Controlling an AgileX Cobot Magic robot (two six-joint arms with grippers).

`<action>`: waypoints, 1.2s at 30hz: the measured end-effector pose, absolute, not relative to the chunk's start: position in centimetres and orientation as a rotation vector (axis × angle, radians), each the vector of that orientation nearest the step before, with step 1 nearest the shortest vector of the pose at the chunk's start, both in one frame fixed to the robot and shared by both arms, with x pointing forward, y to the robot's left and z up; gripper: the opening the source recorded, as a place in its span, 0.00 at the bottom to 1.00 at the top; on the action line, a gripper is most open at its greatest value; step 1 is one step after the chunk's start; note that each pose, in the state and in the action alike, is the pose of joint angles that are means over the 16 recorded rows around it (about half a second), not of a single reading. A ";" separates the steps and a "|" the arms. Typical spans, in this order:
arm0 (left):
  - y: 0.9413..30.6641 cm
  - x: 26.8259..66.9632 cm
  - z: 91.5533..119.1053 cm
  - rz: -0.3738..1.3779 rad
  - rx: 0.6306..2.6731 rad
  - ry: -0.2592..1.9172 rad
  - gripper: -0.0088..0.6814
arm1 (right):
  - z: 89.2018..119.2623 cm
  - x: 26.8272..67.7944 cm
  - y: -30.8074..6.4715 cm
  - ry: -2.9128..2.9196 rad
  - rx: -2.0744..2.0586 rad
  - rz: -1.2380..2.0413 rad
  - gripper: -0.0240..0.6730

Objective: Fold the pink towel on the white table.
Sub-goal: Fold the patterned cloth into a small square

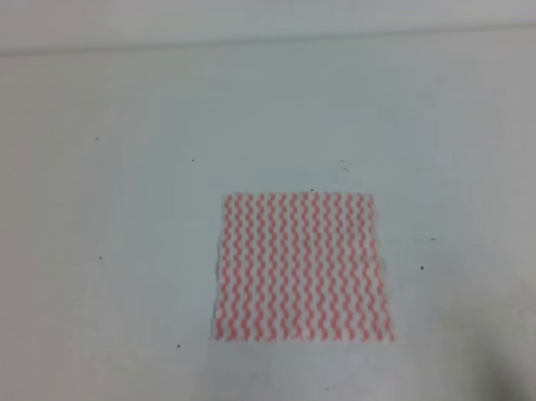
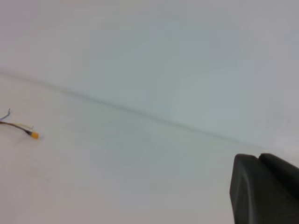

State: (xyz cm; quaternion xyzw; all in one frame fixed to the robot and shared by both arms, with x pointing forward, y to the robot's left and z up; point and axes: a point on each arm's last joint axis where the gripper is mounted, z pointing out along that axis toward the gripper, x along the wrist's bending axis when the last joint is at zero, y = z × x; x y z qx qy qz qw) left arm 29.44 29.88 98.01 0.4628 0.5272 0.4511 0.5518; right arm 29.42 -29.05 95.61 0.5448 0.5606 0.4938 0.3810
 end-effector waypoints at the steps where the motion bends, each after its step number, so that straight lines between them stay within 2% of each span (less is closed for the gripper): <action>1: 29.9 29.5 98.2 1.055 1.061 1.248 0.01 | 95.6 29.4 -29.1 1.429 1.388 1.262 0.01; 7: 30.1 29.4 98.9 0.958 0.871 1.265 0.01 | 96.1 29.5 -29.0 1.388 1.370 1.308 0.01; 15: 30.1 29.5 98.8 0.834 0.763 1.317 0.01 | 97.3 29.6 -28.9 1.230 1.401 1.499 0.01; 26: 29.8 29.5 98.1 0.775 0.814 1.371 0.01 | 98.0 29.6 -28.9 0.967 1.611 1.791 0.01; 36: 29.6 29.5 97.7 0.710 0.820 1.411 0.01 | 98.3 29.6 -28.9 0.927 1.658 1.844 0.01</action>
